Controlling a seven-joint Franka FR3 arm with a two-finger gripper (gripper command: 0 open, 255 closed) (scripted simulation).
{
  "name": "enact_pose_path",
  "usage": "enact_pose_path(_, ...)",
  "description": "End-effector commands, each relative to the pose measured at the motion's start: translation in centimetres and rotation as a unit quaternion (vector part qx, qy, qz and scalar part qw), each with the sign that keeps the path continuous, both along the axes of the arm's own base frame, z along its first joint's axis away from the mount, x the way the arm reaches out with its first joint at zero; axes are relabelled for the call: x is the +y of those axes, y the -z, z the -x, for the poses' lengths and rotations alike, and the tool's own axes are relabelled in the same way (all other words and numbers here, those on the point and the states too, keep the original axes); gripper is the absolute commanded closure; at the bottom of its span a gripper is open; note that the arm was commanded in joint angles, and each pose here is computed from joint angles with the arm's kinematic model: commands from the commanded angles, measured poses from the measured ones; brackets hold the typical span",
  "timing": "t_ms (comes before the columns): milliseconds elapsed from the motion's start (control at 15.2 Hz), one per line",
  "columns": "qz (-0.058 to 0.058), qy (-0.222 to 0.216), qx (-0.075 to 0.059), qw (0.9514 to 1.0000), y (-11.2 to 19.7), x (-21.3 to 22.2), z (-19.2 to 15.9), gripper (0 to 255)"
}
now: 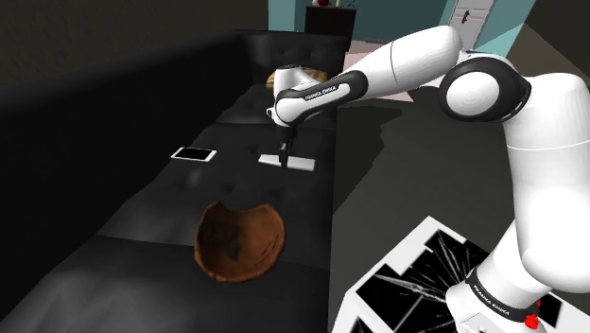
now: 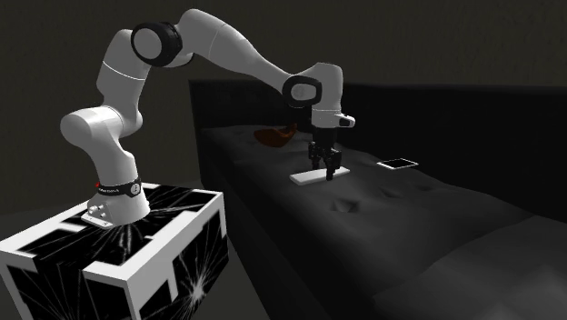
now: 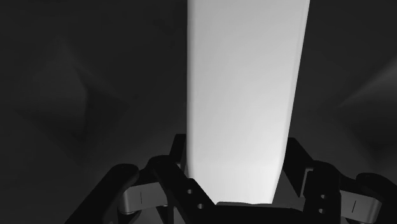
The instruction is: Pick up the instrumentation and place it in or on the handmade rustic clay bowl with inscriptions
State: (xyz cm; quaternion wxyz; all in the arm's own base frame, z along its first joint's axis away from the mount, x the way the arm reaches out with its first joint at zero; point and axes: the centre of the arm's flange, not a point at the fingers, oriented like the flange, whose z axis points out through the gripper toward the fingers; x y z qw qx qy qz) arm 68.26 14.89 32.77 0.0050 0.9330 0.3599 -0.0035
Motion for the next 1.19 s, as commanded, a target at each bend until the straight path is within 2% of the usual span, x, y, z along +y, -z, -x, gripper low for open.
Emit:
enact_pose_path(0,0.000,0.000,0.000,1.0000,0.0,0.0,0.0,255)
enact_pose_path(462,0.000,0.000,0.000,1.0000,0.0,0.0,0.0,255)
enact_pose_path(1122,0.000,0.000,0.000,1.0000,-5.3,0.0,0.0,255)
